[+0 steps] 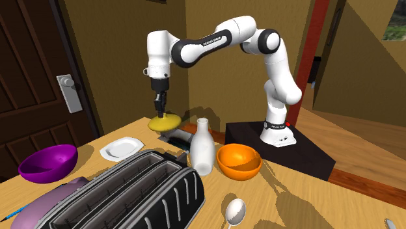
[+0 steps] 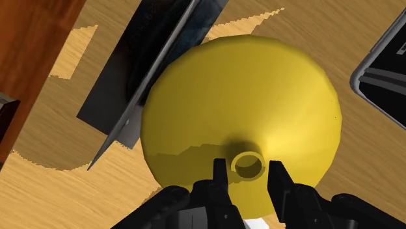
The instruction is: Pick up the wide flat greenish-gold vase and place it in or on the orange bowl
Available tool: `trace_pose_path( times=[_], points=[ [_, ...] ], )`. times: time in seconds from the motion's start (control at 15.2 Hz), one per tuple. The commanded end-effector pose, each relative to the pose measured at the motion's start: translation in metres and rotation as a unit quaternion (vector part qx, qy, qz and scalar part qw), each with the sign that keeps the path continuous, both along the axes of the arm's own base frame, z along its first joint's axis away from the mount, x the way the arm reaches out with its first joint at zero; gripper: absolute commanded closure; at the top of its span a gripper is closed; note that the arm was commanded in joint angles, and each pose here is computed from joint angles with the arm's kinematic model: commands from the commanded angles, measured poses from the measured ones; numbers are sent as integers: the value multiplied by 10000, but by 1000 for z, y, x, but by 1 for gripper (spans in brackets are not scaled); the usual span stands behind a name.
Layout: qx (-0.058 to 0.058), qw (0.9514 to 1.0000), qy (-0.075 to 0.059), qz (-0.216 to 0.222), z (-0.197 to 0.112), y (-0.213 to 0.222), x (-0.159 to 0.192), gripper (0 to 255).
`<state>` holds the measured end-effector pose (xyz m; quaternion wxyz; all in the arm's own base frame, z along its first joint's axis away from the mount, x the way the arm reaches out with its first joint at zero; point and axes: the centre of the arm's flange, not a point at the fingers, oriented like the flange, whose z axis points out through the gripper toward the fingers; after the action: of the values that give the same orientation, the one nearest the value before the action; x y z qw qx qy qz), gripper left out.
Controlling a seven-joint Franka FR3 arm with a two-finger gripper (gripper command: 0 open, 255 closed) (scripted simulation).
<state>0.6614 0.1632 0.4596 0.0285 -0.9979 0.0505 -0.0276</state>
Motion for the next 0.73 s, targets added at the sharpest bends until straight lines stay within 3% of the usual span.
trace_pose_path(
  times=[0.0,0.66],
  points=[
    [0,10000,-1,0,11,0,0,255],
    [0,10000,-1,0,28,57,-103,255]
  ],
)
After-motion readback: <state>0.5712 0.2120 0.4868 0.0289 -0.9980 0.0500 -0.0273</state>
